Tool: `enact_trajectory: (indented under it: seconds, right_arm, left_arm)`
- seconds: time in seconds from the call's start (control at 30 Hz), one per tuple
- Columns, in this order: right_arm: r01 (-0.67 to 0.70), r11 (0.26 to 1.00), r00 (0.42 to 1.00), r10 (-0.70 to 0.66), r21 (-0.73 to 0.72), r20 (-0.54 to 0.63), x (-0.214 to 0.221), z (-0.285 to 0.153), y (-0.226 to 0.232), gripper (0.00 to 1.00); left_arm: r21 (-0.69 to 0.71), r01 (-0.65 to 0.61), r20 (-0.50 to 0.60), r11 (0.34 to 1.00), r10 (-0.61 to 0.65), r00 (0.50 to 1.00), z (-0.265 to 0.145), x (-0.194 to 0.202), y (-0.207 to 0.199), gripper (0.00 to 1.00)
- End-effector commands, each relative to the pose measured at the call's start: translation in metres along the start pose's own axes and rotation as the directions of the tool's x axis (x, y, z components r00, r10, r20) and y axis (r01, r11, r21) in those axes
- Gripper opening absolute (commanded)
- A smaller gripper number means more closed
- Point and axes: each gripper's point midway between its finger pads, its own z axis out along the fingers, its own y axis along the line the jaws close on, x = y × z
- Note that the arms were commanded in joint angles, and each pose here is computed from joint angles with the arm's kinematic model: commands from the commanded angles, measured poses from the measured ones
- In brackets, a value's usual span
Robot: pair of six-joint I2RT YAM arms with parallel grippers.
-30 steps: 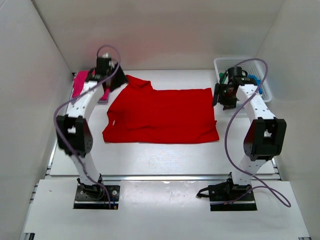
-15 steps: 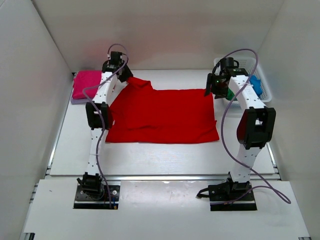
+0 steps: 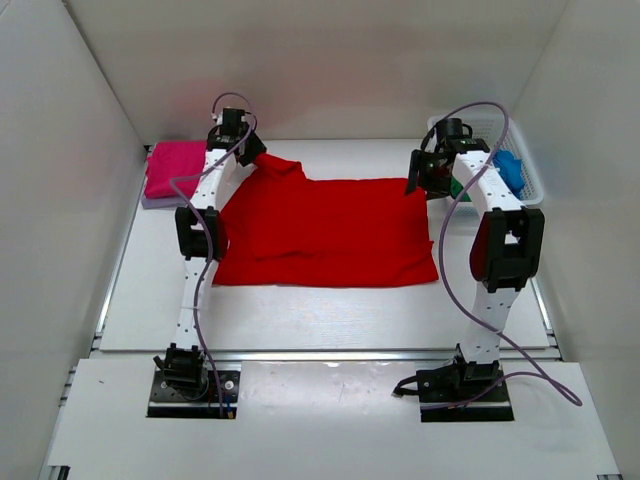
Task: Fold and stack the t-shirts
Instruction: Grap the side of the flattened tshirt furthest away from the robot with both arms
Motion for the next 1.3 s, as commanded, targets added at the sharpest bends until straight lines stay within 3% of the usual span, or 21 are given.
enact_trajectory:
  seconds: [0.0,0.33,1.03,1.27]
  right_arm:
    - [0.024,0.999,0.999,-0.023,-0.028,0.047,-0.016,0.000,0.012,0.56]
    - [0.026,0.999,0.998,-0.024,-0.033,0.066,-0.029,0.003,0.016,0.54]
    - [0.027,0.999,0.997,-0.024,-0.037,0.077,-0.028,0.009,0.021,0.53]
    - [-0.045,0.999,0.994,0.044,0.003,0.101,-0.038,0.024,0.006,0.53]
  left_arm:
    - [0.082,0.012,0.133,0.997,-0.023,0.991,-0.020,-0.044,-0.031,0.54]
    - [0.038,0.069,0.207,0.997,-0.076,0.975,-0.004,-0.065,-0.003,0.53]
    - [0.064,0.117,0.232,0.991,-0.129,0.964,0.044,-0.042,0.007,0.51]
    - [0.072,0.133,0.223,0.988,-0.146,0.964,0.050,-0.039,0.012,0.35]
